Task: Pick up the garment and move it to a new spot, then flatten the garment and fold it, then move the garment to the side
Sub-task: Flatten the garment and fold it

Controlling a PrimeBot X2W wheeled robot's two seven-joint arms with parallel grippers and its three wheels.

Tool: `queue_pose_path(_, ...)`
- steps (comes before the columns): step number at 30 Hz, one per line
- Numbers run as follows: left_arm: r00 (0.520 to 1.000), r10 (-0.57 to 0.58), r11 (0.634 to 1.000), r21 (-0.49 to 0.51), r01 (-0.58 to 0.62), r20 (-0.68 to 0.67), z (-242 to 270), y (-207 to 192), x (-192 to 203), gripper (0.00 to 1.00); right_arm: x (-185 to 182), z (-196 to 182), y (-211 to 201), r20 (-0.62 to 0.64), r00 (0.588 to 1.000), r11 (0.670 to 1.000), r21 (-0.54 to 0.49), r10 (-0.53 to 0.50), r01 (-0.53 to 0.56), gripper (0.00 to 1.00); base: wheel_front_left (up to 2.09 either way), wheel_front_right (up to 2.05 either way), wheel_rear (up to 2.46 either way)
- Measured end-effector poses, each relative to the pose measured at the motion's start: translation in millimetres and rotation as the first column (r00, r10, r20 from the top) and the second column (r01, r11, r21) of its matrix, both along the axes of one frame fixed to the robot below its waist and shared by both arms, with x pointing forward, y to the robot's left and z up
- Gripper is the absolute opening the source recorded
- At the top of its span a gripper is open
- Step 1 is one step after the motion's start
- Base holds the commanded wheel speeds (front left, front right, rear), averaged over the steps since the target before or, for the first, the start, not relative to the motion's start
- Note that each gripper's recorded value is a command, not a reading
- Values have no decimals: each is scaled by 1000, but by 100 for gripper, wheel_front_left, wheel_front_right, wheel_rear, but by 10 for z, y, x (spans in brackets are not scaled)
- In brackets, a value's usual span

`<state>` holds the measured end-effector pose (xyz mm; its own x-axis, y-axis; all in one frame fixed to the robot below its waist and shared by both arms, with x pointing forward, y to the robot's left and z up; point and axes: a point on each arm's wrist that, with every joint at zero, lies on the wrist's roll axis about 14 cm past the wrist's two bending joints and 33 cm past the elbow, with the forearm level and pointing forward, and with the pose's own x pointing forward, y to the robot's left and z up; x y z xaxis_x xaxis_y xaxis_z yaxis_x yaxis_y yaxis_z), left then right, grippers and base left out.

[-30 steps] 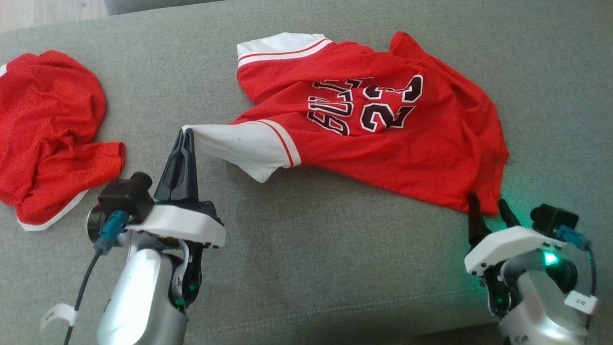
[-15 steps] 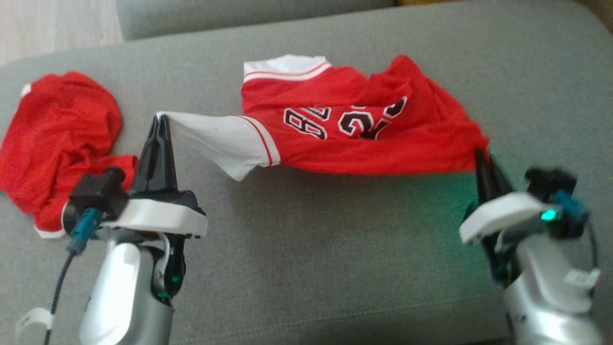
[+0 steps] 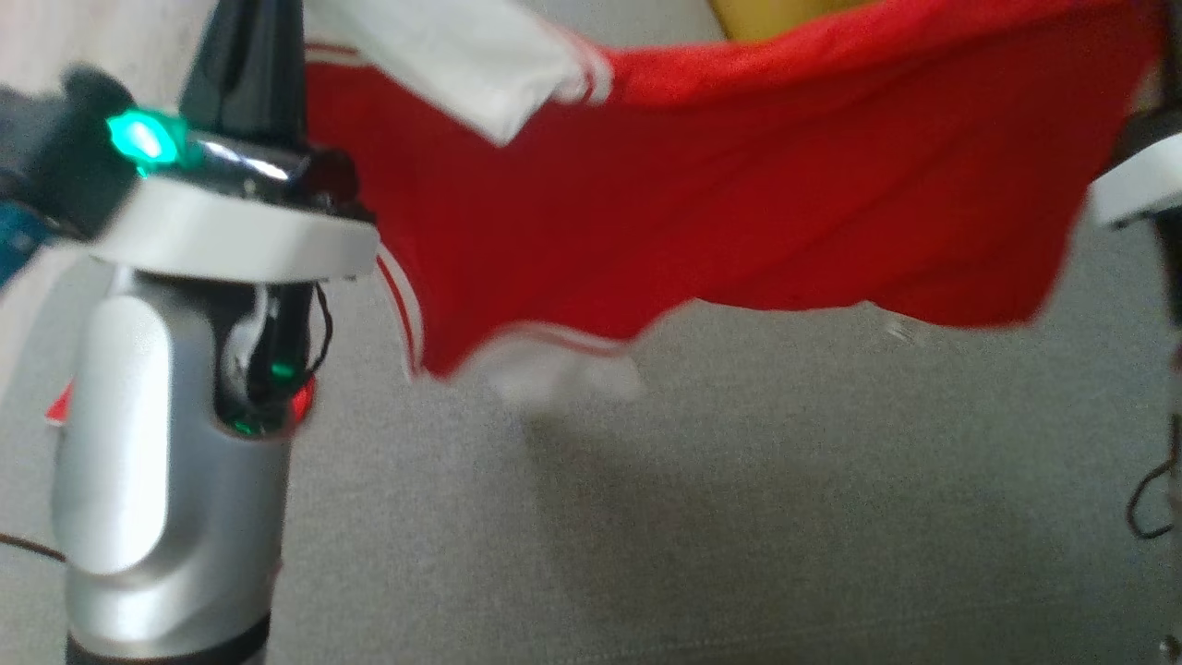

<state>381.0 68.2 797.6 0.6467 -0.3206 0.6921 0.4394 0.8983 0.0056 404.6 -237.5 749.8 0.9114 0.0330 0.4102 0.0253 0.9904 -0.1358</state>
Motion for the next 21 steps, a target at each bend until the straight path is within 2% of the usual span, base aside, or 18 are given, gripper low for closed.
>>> queue_pose_path(6, 998, -51, 998, 26, 50, 47, 428, -59, -382, 0, -412, 563, -66, 99, 994, 998, -12, -55, 57, 0, 0, 0, 0)
queue_pose_path(10, 998, -48, 997, 52, 49, -28, 392, -59, -259, 0, -409, 569, -73, 62, 996, 997, -8, -72, 72, 0, 0, 0, 0)
queue_pose_path(16, 980, -12, 990, 133, 39, -201, 77, -110, 381, 0, 92, -28, -42, -169, 985, 998, 37, -41, 48, 0, 0, 0, 0)
queue_pose_path(19, 961, 16, 988, 153, 28, -278, -65, -115, 808, 0, 461, -237, 28, -257, 966, 992, 124, 23, 9, 0, 0, 0, 0)
queue_pose_path(21, 962, 44, 988, 157, -1, -269, 2, -84, 1111, 0, 764, -158, 117, -244, 966, 978, 205, 88, -37, 0, 0, 0, 0)
